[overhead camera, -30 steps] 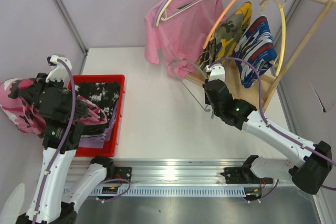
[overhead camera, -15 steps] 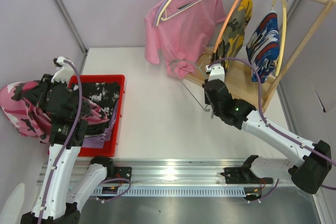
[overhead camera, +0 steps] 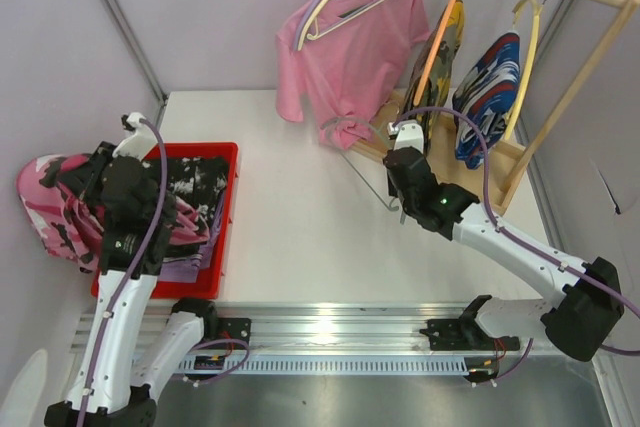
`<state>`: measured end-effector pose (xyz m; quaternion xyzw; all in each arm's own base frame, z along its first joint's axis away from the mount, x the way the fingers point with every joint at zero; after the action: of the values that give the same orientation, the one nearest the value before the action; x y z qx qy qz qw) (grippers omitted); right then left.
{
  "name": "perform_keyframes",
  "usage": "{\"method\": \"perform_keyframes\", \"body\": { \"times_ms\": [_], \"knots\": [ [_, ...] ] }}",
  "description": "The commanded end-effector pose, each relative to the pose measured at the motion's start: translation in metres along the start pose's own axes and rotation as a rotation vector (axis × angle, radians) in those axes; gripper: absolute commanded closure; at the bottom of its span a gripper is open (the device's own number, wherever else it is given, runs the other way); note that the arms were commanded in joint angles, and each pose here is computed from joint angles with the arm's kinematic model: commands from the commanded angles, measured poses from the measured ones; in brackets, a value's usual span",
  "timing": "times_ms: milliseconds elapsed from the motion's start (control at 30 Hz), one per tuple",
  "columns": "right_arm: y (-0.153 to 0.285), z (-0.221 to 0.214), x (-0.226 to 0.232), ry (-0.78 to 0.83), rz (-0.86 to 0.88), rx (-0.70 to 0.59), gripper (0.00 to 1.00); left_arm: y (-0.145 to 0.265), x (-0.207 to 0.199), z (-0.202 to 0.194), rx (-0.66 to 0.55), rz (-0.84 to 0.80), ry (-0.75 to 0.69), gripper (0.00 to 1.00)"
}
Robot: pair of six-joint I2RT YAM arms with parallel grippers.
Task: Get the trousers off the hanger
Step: Place the trousers into the basket
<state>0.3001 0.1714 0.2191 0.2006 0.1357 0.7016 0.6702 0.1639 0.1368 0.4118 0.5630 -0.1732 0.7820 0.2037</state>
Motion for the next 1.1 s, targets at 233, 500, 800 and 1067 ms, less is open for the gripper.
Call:
{"method": "perform_keyframes", "body": {
  "times_ms": [233,500,800,1067],
  "knots": [
    [0.002,0.027,0.005,-0.071,0.029,-0.071,1.00,0.001,-0.032,0.000,-0.091,-0.081,-0.030,1.00],
    [0.004,0.023,0.002,-0.095,0.018,-0.064,1.00,-0.001,-0.034,0.019,-0.158,-0.063,-0.009,1.00],
    [0.006,0.023,-0.005,-0.092,-0.012,-0.068,1.00,-0.005,-0.070,0.062,-0.214,-0.140,-0.011,1.00],
    [0.004,0.023,-0.010,-0.089,-0.017,-0.068,1.00,-0.012,-0.104,0.087,-0.223,-0.217,-0.033,1.00]
  ]
}}
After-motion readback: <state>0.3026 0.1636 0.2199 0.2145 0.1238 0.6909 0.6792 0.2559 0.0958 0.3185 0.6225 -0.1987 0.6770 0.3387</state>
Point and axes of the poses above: each gripper's point midway between its finger pads, its own y axis back along the fingers, its own x axis along the line the jaws close on, z = x × y, the point moved 2 cm from there along y, back along the fingers, and after that the axes turned 12 degrees about -y, right-handed, at the moved point
